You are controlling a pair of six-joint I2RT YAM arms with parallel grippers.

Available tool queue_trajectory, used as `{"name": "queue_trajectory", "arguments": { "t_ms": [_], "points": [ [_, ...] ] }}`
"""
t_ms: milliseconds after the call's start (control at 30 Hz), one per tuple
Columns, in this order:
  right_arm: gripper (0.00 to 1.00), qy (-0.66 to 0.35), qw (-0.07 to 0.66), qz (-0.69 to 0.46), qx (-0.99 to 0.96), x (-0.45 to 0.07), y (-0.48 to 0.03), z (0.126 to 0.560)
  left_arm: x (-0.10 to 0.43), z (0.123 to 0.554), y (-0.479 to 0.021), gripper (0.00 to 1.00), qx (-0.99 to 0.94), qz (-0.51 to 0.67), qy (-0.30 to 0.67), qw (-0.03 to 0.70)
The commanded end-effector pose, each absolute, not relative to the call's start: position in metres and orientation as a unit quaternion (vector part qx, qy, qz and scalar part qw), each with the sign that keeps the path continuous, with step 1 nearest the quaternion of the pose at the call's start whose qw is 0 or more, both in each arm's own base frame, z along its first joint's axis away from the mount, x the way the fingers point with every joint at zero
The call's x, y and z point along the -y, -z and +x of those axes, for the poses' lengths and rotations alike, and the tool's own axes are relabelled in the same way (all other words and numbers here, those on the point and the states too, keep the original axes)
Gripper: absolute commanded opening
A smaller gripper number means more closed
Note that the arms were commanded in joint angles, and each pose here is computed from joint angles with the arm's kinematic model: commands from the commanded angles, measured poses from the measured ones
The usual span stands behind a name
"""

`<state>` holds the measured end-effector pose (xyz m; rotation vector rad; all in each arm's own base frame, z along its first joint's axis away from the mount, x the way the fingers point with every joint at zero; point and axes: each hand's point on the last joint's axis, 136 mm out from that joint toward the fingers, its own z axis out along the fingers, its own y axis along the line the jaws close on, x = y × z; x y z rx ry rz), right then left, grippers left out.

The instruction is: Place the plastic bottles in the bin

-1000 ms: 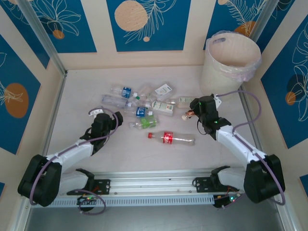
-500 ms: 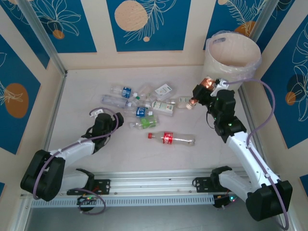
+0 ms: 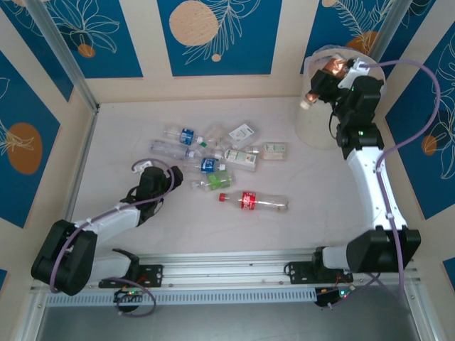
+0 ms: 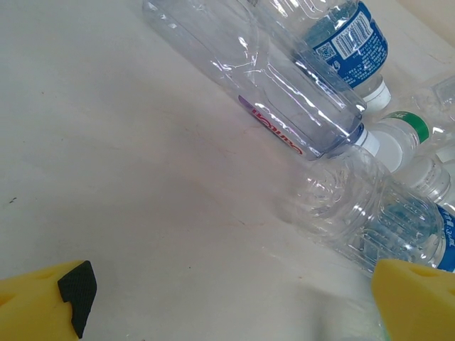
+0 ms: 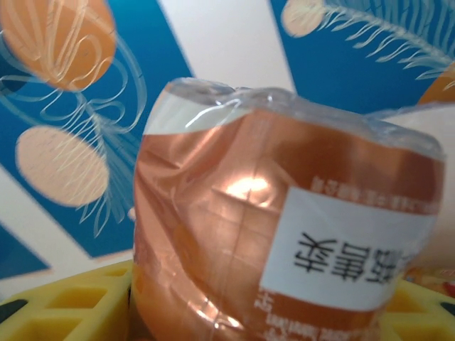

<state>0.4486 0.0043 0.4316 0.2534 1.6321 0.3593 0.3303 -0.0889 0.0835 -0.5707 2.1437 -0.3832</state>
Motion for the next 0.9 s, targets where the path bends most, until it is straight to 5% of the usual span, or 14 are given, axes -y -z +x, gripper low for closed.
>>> {"name": "queue_trajectory", "arguments": {
  "t_ms": [0, 467, 800, 867],
  "points": [
    [0.06, -0.123, 0.684, 0.182, -0.695, 0.034, -0.446, 0.469, 0.084, 0.332, -0.091, 1.0, -0.851, -0.243, 0.161, 0.437],
    [0.17, 0.036, 0.647, 0.301, -0.699, 0.116, -0.411, 0.535, 0.068, 0.318, -0.092, 1.0, -0.843, -0.257, 0.146, 0.449],
    [0.39, -0.009, 0.59, 0.363, -0.721, 0.138, -0.367, 0.578, 0.063, 0.316, -0.09, 1.0, -0.841, -0.264, 0.141, 0.451],
    [0.53, -0.031, 0.581, 0.402, -0.707, 0.143, -0.363, 0.585, 0.063, 0.316, -0.088, 1.0, -0.841, -0.267, 0.142, 0.448]
  ]
}}
